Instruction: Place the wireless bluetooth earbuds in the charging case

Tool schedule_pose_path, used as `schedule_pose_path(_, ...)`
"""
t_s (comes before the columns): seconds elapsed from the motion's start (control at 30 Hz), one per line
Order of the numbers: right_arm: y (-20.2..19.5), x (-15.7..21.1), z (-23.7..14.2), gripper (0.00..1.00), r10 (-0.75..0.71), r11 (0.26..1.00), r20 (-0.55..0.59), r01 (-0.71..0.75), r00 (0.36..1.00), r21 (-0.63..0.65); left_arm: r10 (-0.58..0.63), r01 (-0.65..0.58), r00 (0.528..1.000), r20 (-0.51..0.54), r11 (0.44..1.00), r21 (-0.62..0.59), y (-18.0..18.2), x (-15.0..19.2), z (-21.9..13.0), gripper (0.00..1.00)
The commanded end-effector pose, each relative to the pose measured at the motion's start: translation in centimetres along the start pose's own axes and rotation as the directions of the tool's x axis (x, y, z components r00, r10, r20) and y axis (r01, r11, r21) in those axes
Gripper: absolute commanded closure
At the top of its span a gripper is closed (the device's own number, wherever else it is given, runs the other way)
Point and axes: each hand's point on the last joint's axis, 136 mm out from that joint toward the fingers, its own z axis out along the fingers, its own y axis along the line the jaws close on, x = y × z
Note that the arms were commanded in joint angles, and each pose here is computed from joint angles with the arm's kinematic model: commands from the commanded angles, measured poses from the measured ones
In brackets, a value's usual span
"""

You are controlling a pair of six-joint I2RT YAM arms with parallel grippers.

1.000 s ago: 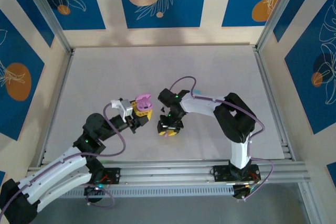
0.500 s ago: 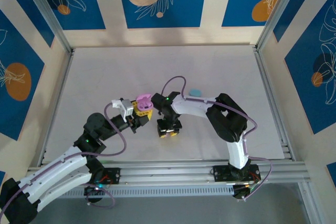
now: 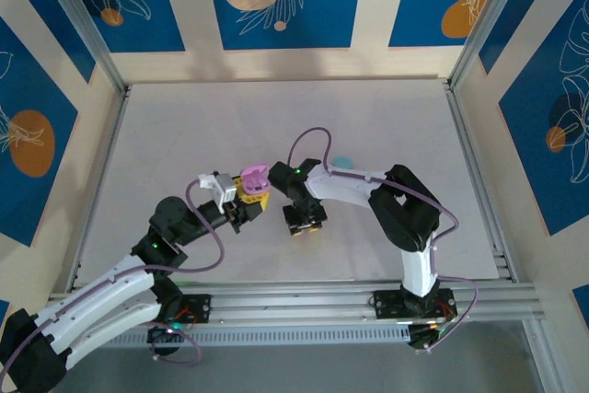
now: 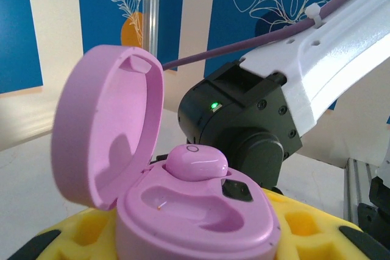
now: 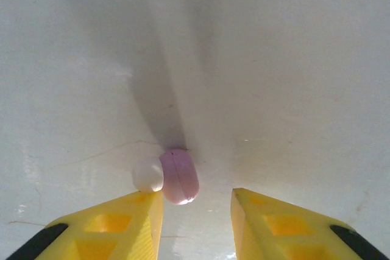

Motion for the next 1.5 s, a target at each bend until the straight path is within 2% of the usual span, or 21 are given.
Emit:
schedule_pose_path(0.0, -1.3, 0.2, -0.9, 0.64, -0.016, 0.999, 0.022, 0.015, 1.000, 0.041, 0.010, -0.009, 0.999, 0.047, 1.000, -0.004, -0.1, -1.3, -0.1, 0.80)
schedule_pose_path(0.37, -1.5, 0.9, 0.0, 0.65, -0.056, 0.997, -0.005, 0.056, 0.998, 0.049, 0.006, -0.006, 0.999, 0.045, 1.000, 0.003, -0.2, -1.3, 0.2, 0.80)
schedule_pose_path(0.77, -4.3, 0.2, -0.3, 0.66, -0.002, 0.997, 0.029, 0.000, 1.000, 0.083, 0.005, -0.005, 0.999, 0.045, 1.000, 0.006, -0.2, -1.5, 0.4, 0.80)
schedule_pose_path(1.0, -3.7, -0.3, -1.7, 0.66, 0.033, 0.999, 0.043, -0.032, 0.999, -0.022, 0.005, -0.005, 0.999, 0.047, 1.000, 0.008, -0.2, -1.6, 0.5, 0.80)
schedule_pose_path(1.1, -2.2, -0.1, -2.8, 0.66, 0.111, 0.982, 0.025, -0.106, 0.994, -0.154, 0.006, -0.006, 0.999, 0.047, 1.000, 0.006, -0.1, -1.5, 0.5, 0.80)
schedule_pose_path(1.23, 0.9, 0.3, -3.6, 0.61, 0.190, 0.917, -0.055, -0.197, 0.980, -0.348, 0.008, -0.008, 0.999, 0.051, 1.000, 0.008, -0.1, -1.5, 0.6, 0.80)
schedule_pose_path(1.47, 0.9, 0.8, -1.8, 0.55, 0.269, 0.882, -0.135, -0.300, 0.954, -0.364, 0.013, -0.013, 0.999, 0.052, 1.000, 0.000, -0.1, -1.6, 0.2, 0.80)
